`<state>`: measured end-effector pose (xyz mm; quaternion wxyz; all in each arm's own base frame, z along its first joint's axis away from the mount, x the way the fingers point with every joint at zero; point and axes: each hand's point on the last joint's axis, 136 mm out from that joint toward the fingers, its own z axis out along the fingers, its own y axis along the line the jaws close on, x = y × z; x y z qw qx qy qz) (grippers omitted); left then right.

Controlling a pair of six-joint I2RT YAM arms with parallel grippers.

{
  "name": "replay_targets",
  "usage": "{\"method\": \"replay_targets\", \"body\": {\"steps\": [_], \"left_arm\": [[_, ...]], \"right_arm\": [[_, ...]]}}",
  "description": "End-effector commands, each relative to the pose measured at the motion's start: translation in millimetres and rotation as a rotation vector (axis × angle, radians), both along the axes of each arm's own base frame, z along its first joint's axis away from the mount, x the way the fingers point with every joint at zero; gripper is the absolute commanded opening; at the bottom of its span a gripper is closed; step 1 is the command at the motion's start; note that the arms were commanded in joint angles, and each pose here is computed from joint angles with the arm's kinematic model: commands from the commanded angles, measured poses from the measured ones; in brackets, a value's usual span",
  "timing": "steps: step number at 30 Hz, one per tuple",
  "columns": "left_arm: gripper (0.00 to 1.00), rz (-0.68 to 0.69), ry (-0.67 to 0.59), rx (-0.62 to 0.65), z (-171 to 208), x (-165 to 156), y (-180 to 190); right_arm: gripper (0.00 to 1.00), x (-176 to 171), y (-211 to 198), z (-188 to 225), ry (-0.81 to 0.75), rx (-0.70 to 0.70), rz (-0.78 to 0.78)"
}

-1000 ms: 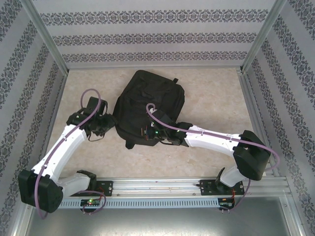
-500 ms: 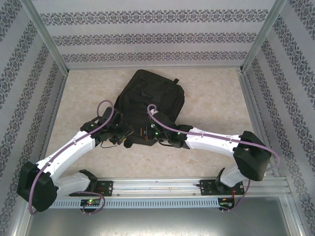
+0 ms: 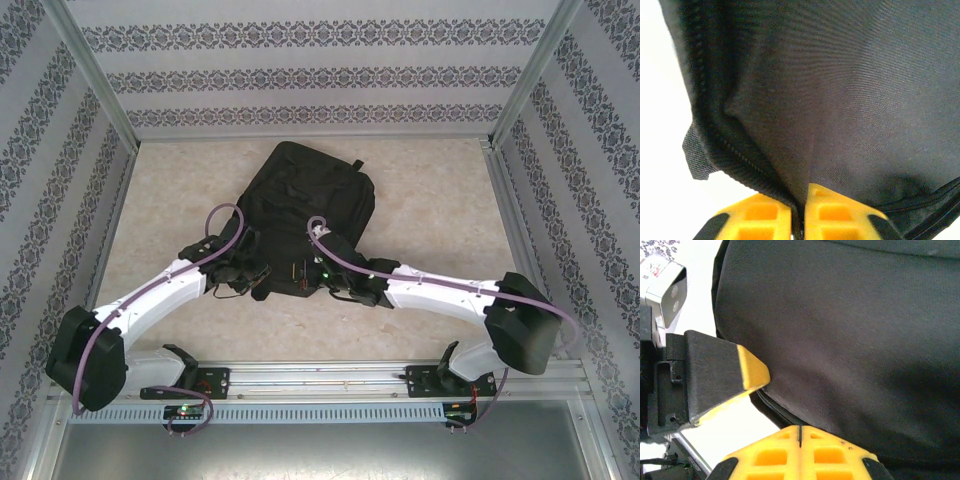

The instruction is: Pack the student bag

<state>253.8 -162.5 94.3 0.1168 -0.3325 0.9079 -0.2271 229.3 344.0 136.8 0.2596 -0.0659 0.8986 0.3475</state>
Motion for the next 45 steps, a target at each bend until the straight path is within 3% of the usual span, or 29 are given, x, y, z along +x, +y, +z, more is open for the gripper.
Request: {"method": "replay_targets", "body": {"steps": [1, 15, 28, 33, 37, 38, 42, 45], "left_arm": [[0.00, 0.007, -0.015, 0.038, -5, 2, 9], [0.00, -0.005, -0.032, 0.026, 0, -5, 17], [0.00, -0.030, -0.027, -0.007, -4, -6, 10], [0.00, -0.081, -0.043, -0.054, -2, -3, -4], [0.00, -0.198, -0.076, -0.082, 8, -3, -30], [0.00, -0.236, -0.081, -0.087, 11, -4, -37], [0.00, -0.446, -0.084, -0.129, 16, -17, -78], [0.00, -0.625, -0.036, -0.133, 10, -40, -112]], "right_arm": [[0.00, -3, -17, 3, -0.050, -0.025, -0.024], [0.00, 26, -94, -4, -0.084, -0.126, -0.151], [0.00, 89, -157, 7, -0.115, -0.173, -0.339], [0.00, 108, -165, 9, -0.098, -0.174, -0.391], [0.00, 105, -155, 13, -0.089, -0.141, -0.358], [0.03, 103, -154, 15, -0.091, -0.140, -0.348], [0.49, 90, -165, 26, -0.115, -0.157, -0.366], [0.60, 78, -183, 41, -0.146, -0.178, -0.403]]}}
